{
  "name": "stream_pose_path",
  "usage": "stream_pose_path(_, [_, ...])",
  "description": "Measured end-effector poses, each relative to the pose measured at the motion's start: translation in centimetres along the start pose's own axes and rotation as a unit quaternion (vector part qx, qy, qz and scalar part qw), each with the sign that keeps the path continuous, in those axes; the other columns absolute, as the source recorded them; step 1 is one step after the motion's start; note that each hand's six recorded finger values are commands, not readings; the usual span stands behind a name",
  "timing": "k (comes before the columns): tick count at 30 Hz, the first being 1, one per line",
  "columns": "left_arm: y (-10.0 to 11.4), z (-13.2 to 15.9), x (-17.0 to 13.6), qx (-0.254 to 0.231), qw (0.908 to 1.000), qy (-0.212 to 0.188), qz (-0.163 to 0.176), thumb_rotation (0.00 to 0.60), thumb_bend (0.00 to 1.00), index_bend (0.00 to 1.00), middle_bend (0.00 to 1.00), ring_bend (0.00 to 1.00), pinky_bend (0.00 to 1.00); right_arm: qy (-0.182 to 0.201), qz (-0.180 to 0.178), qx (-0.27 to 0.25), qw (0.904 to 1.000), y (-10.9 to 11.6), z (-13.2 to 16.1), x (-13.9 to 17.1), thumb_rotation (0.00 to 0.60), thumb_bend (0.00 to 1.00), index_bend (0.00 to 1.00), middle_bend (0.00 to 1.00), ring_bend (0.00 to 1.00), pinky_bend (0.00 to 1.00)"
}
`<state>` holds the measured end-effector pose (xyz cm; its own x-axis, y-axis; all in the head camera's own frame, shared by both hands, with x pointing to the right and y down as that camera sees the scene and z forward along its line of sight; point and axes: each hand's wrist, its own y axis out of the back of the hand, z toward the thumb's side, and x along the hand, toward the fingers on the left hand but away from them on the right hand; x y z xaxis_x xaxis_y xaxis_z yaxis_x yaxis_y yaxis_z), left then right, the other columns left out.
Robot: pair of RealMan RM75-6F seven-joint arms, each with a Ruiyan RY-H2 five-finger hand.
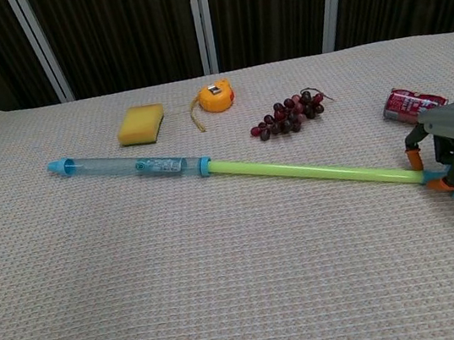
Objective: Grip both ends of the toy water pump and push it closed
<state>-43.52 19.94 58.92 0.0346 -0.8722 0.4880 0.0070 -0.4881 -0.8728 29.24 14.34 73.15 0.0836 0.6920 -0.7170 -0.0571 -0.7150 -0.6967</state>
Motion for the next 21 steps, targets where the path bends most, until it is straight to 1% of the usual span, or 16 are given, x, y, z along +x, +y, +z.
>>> stream_pose_path(1, [-0.1,0.0,0.2,0.001,1.0000,0.000,-0.002,0.600,0.00,0.00,0.01,0.00,0.01,0.001,0.000,0.001,1.0000,0.1,0.0,0.0,0.600,0.38,0.65,1.00,1.00,1.00])
stream_pose_path(2, [-0.2,0.0,0.5,0.003,1.0000,-0.001,-0.003,0.600,0.00,0.00,0.04,0.03,0.03,0.002,-0.001,0.002,1.0000,0.1,0.0,0.1,0.600,0.38,0.65,1.00,1.00,1.00])
stream_pose_path(3, [-0.2,0.0,0.8,0.005,1.0000,-0.003,-0.004,0.600,0.00,0.00,0.15,0.12,0.11,0.003,-0.002,0.003,1.0000,0.2,0.0,0.1,0.600,0.38,0.65,1.00,1.00,1.00])
stream_pose_path(4, [-0.2,0.1,1.3,0.007,1.0000,-0.006,-0.003,0.600,0.00,0.00,0.31,0.26,0.24,0.005,-0.003,0.005,1.0000,0.2,0.1,0.1,0.600,0.38,0.65,1.00,1.00,1.00])
stream_pose_path(5, [-0.3,0.2,1.8,0.009,0.9999,-0.009,-0.002,0.600,0.00,0.00,0.42,0.37,0.34,0.007,-0.003,0.007,0.9999,0.3,0.1,0.2,0.600,0.39,0.65,1.00,1.00,1.00])
stream_pose_path(6, [-0.3,0.3,2.2,0.011,0.9999,-0.013,-0.001,0.600,0.00,0.01,0.56,0.50,0.49,0.009,-0.004,0.009,0.9999,0.4,0.2,0.2,0.600,0.39,0.65,1.00,1.00,1.00])
stream_pose_path(7, [-0.4,0.5,2.9,0.013,0.9997,-0.019,0.001,0.600,0.00,0.04,0.65,0.60,0.63,0.013,-0.005,0.012,0.9998,0.4,0.2,0.2,0.600,0.39,0.65,1.00,1.00,1.00])
stream_pose_path(9, [-0.5,1.0,4.2,0.014,0.9994,-0.032,0.001,0.600,0.00,0.10,0.75,0.70,0.79,0.019,-0.008,0.019,0.9996,0.6,0.3,0.3,0.600,0.39,0.65,1.00,1.00,1.00])
stream_pose_path(10, [-0.6,1.3,5.1,0.016,0.9990,-0.042,0.002,0.600,0.00,0.14,0.79,0.74,0.85,0.024,-0.011,0.026,0.9993,0.8,0.4,0.3,0.600,0.39,0.65,1.00,1.00,1.00])
stream_pose_path(13, [-1.0,2.0,7.6,0.027,0.9975,-0.065,0.006,0.600,0.00,0.20,0.83,0.79,0.96,0.031,-0.016,0.037,0.9987,1.0,0.4,0.3,0.600,0.39,0.65,1.00,1.00,1.00])
stream_pose_path(15, [-1.3,2.5,9.2,0.033,0.9964,-0.078,0.006,0.600,0.00,0.21,0.84,0.80,0.99,0.031,-0.017,0.037,0.9987,1.1,0.2,0.2,0.600,0.39,0.65,1.00,1.00,1.00])
stream_pose_path(17, [-1.8,3.4,11.1,0.037,0.9950,-0.092,0.002,0.600,0.00,0.22,0.84,0.81,1.00,0.031,-0.018,0.035,0.9987,1.2,0.1,0.1,0.600,0.39,0.65,1.00,1.00,1.00])
stream_pose_path(21, [-2.9,5.1,13.9,0.049,0.9926,-0.110,-0.017,0.600,0.09,0.26,0.85,0.82,1.00,0.028,-0.017,0.031,0.9990,1.4,-0.1,-0.1,0.600,0.39,0.65,1.00,1.00,1.00])
